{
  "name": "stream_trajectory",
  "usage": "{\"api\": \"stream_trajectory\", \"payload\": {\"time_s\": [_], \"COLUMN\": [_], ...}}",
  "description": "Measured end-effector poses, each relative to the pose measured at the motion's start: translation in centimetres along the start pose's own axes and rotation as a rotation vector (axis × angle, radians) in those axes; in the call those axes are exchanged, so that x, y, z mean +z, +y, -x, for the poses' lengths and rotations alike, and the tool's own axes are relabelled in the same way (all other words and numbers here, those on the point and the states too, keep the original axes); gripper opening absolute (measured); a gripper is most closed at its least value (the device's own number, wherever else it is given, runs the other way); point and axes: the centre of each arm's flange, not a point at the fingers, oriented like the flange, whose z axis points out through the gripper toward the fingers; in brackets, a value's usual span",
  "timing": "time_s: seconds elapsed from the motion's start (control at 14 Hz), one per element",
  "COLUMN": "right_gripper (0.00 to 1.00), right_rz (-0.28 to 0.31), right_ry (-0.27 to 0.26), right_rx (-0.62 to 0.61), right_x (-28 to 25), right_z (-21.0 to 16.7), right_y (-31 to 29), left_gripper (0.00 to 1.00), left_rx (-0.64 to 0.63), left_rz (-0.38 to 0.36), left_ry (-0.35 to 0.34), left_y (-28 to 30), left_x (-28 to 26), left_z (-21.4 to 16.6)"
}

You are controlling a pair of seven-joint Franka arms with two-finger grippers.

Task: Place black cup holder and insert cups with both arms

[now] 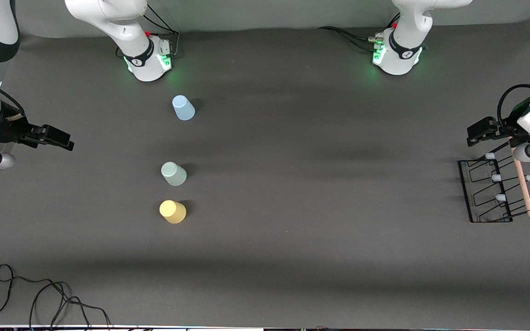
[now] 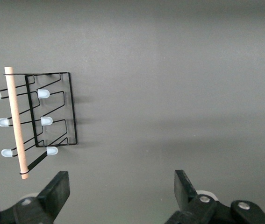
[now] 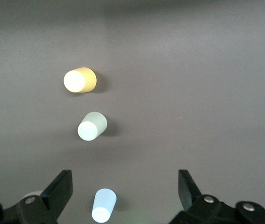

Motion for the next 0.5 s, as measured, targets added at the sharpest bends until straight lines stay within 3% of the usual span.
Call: {"api": "stream_trajectory", "payload": {"time_s": [0.5], "right_gripper": [1.00], "right_rz": [0.000], "right_ry": [0.000], "right_rx": [0.007], "right_x": [-0.02], "right_z": [-0.06], "right_y": [0.40], "left_gripper": [1.00], "left_rx": [0.013], "left_rz": [0.000], "left_ry": [0.002], "left_y": [-0.01], "left_x": [-0.14], "left_z": [0.07]}}
